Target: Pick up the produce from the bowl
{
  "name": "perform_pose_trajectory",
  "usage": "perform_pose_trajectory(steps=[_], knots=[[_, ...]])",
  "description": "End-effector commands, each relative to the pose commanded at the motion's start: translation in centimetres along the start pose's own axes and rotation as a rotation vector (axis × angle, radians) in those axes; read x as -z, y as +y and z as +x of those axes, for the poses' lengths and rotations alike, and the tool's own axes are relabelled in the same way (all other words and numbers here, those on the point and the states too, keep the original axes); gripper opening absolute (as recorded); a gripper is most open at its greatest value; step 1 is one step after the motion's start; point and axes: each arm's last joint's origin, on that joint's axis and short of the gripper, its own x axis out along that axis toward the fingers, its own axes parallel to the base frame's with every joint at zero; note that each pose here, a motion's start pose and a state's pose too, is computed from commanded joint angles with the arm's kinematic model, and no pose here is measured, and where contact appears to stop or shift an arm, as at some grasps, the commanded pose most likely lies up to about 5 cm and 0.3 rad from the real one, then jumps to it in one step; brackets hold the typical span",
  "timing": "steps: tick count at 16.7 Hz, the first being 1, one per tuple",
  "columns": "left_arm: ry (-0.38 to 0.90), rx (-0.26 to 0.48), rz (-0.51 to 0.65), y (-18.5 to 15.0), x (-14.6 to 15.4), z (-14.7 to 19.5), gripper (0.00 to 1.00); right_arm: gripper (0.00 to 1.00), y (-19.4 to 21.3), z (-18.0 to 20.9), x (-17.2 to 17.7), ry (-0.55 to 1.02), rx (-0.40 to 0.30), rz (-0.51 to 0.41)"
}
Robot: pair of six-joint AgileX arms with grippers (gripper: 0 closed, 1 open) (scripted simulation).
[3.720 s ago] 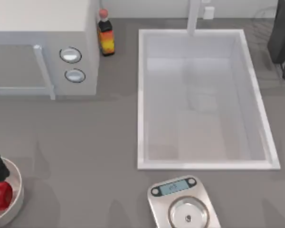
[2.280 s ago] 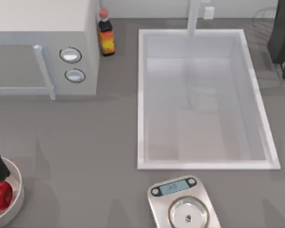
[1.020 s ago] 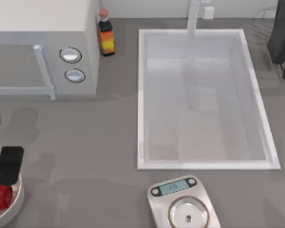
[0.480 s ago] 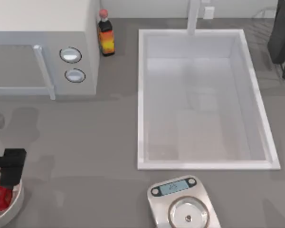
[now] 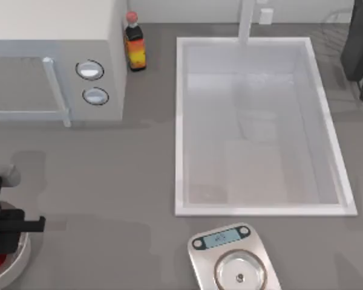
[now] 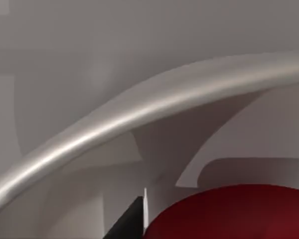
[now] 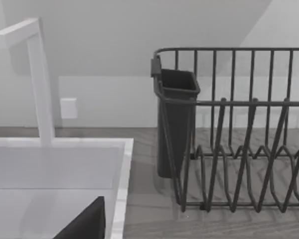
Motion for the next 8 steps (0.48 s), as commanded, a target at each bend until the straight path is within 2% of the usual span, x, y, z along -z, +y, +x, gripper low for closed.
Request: perform_pose_trajectory(steps=[3, 7, 8], knots=[[0.018, 0.0, 0.001, -0.01, 0.54, 1.57, 1.0, 1.0, 0.0, 0.0, 0.0, 0.0, 0.0, 0.0], [0.019, 0.0, 0.001, -0.01, 0.55, 1.61, 1.0, 1.0, 0.0, 0.0, 0.0, 0.0, 0.0, 0.0], [0.019, 0.0, 0.001, -0.01, 0.55, 1.61, 0.92, 1.0, 0.0, 0.0, 0.0, 0.0, 0.0, 0.0]])
